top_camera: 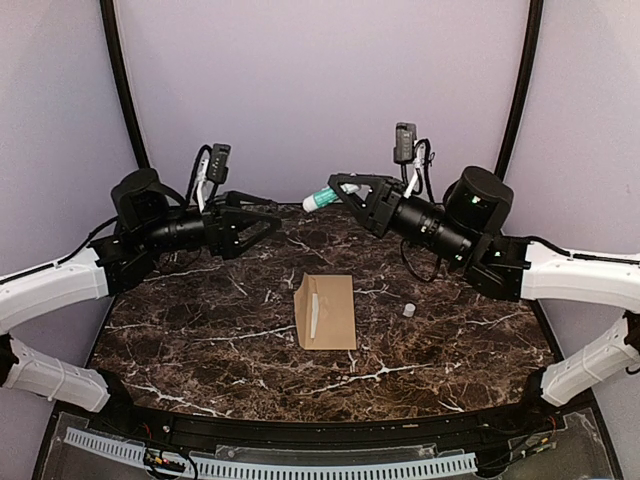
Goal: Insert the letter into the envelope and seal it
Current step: Adjust the solid glue, then paint the envelope at the center of the board.
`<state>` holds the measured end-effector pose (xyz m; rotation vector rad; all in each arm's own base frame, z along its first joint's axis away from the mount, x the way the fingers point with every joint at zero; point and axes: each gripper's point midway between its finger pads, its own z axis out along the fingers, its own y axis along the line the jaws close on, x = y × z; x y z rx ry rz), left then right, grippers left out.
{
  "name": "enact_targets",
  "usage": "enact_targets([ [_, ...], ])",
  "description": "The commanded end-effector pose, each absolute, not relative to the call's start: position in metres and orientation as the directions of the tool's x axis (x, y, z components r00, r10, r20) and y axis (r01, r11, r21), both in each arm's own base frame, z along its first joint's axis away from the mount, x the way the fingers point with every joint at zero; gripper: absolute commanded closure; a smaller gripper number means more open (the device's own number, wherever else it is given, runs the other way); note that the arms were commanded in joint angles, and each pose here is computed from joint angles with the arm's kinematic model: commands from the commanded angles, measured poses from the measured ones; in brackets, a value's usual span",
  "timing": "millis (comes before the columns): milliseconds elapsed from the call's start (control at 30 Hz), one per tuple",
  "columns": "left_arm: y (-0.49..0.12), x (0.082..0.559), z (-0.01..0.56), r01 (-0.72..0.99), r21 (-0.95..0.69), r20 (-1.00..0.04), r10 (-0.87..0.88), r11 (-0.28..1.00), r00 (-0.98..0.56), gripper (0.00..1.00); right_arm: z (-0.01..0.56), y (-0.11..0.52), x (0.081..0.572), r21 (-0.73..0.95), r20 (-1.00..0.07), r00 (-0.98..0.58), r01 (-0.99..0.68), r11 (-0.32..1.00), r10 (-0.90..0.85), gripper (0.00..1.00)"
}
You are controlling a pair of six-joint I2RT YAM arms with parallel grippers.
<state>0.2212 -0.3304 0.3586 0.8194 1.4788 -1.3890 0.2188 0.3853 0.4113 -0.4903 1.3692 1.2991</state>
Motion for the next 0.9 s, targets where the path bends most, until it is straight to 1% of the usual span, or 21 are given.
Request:
enact_targets([
  [0,-0.287,0.238,0.371,0.886,-0.326,-0.945,-0.146,0.328,-0.294,0.01,0.392,0.367,0.244,0.325,-0.94,-0.204,-0.774,0.543,0.272,1.0],
  [67,-0.274,0.249,0.357,0.841,-0.353,-0.935,-0.138,0.409,-0.326,0.01,0.377,0.363,0.251,0.301,-0.953,-0.209,-0.74,0.601,0.22,1.0],
  [100,-0.272,0.253,0.352,0.827,-0.36,-0.932,-0.134,0.432,-0.336,0.05,0.369,0.363,0.254,0.294,-0.956,-0.22,-0.728,0.619,0.196,1.0],
  [133,-0.269,0.261,0.339,0.795,-0.378,-0.923,-0.122,0.474,-0.366,0.07,0.36,0.364,0.256,0.289,-0.957,-0.233,-0.718,0.633,0.173,1.0],
  [200,-0.27,0.272,0.316,0.745,-0.425,-0.895,-0.114,0.514,-0.431,0.11,0.34,0.369,0.26,0.285,-0.955,-0.266,-0.707,0.647,0.13,1.0],
  [300,-0.275,0.282,0.283,0.668,-0.531,-0.826,-0.144,0.521,-0.545,0.2,0.303,0.382,0.265,0.295,-0.941,-0.332,-0.695,0.656,0.072,1.0],
  [333,-0.277,0.286,0.266,0.642,-0.556,-0.804,-0.148,0.527,-0.576,0.21,0.29,0.385,0.266,0.302,-0.933,-0.355,-0.688,0.66,0.057,1.0],
  [367,-0.278,0.288,0.247,0.596,-0.599,-0.763,-0.156,0.535,-0.627,0.23,0.28,0.388,0.267,0.309,-0.926,-0.375,-0.682,0.663,0.045,1.0],
  [400,-0.278,0.291,0.242,0.578,-0.615,-0.749,-0.168,0.537,-0.641,0.24,0.268,0.39,0.268,0.316,-0.918,-0.396,-0.677,0.665,0.033,1.0],
  [500,-0.28,0.296,0.196,0.458,-0.686,-0.647,-0.186,0.566,-0.739,0.25,0.242,0.396,0.27,0.336,-0.899,-0.438,-0.662,0.67,0.018,1.0],
  [633,-0.288,0.295,0.159,0.387,-0.737,-0.556,-0.171,0.554,-0.814,0.23,0.21,0.398,0.278,0.35,-0.873,-0.488,-0.633,0.691,-0.006,1.0],
  [867,-0.306,0.297,0.12,0.353,-0.719,-0.502,-0.095,0.599,-0.86,0.22,0.175,0.393,0.296,0.379,-0.84,-0.543,-0.593,0.711,-0.005,1.0],
])
